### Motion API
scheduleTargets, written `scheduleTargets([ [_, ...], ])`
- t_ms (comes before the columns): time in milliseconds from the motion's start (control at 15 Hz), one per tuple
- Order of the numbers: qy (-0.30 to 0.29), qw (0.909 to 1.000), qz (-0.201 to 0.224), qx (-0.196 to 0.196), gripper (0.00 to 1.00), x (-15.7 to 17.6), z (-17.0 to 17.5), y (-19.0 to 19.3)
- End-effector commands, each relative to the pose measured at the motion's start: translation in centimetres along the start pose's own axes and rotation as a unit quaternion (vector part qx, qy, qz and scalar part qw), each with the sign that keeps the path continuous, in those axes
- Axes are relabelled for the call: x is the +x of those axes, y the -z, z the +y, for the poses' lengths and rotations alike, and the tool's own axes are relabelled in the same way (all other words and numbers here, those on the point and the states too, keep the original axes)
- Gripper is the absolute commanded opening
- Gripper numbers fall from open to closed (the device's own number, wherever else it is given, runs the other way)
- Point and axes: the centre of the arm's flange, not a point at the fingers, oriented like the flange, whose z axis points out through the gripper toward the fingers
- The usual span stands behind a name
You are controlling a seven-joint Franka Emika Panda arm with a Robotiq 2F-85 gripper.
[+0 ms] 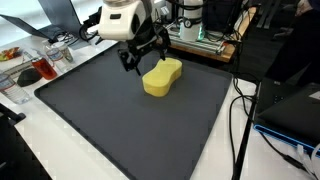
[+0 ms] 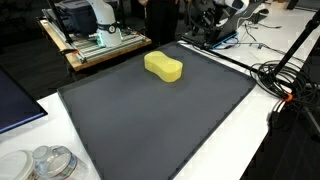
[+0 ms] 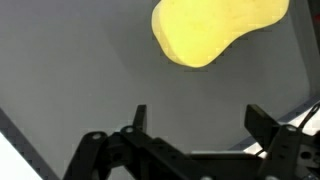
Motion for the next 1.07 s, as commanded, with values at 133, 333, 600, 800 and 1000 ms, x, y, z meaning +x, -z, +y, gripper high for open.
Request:
scheduleTargets([
  [133, -0.114, 0.9889, -0.013, -0.094, 1.00, 1.4, -4.9, -0.1],
  [333, -0.188, 0.9751, -0.025, -0.115, 1.00, 2.1, -7.4, 0.3],
  [600, -0.290, 0.9462, -0.026, -0.141, 1.00, 2.3, -10.1, 0.8],
  [800, -0.362, 0.9174, -0.016, -0.165, 1.00, 2.0, -11.4, 1.0],
  [1000, -0.427, 0.8827, -0.013, -0.195, 1.00, 1.3, -12.6, 1.0],
])
